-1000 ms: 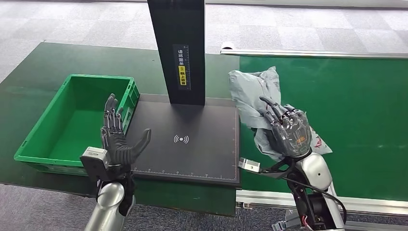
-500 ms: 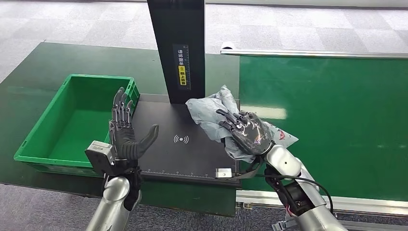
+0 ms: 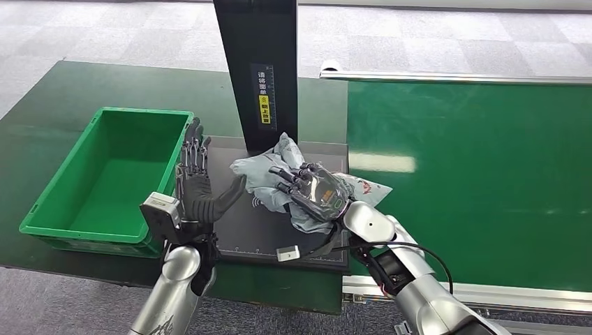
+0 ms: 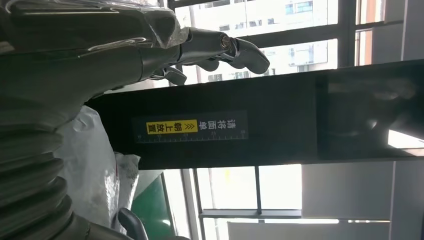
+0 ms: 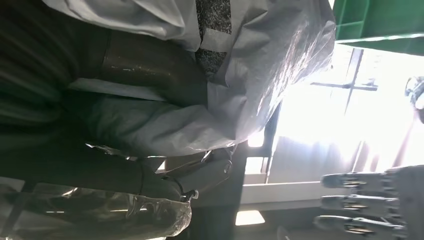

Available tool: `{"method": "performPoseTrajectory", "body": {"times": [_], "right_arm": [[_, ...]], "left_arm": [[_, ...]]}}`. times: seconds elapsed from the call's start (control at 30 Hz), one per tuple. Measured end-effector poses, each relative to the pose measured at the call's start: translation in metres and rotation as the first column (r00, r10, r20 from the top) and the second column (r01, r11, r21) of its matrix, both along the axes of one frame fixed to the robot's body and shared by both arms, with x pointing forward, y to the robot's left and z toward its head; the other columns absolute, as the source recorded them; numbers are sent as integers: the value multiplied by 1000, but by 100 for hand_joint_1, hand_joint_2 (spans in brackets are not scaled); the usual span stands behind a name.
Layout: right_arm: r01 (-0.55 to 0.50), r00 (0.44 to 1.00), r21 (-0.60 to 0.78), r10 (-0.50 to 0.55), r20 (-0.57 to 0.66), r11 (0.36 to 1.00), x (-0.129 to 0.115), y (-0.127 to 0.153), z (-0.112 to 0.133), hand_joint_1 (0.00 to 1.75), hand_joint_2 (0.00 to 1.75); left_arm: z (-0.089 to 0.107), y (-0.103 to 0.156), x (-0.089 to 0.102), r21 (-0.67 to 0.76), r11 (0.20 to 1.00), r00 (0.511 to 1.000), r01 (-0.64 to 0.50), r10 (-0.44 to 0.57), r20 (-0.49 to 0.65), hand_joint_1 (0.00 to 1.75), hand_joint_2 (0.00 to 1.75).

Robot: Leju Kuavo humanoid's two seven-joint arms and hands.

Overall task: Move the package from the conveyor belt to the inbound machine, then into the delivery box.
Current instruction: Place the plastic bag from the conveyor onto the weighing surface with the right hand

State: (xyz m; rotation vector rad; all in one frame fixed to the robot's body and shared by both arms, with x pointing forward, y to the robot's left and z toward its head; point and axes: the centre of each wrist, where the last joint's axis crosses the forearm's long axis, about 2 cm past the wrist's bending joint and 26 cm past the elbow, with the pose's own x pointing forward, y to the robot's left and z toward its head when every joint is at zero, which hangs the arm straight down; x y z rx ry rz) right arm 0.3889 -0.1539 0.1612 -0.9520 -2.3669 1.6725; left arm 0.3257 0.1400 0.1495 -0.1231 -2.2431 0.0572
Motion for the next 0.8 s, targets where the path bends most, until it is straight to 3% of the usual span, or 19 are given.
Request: {"method": "performPoseTrajectory", "body": {"times": [0.07,0.17,0.2,0.43,0.8], "right_arm": [[-7,1000,-16,7,8,1000,-1,4,-1,166,175],[7,1000,-11,-7,0,1000,-2,6,-3,35,175],[19,1000,-4,-19,-11,1000,-1,6,-4,0,175],[97,983,52,-87,-163,994,1,0,-26,0,175],[150,947,301,-49,-319,942,4,-4,-32,0,175]], "left_arm": [[1,-2,1,1,1000,1000,13,-13,-2,0,175],[2,-5,2,3,1000,1000,30,-30,-6,0,175],[1,-6,2,4,999,999,35,-35,-8,0,175],[-1,-9,1,11,999,999,48,-48,-14,0,175],[-2,-8,0,19,999,998,47,-46,-35,0,175]]}}
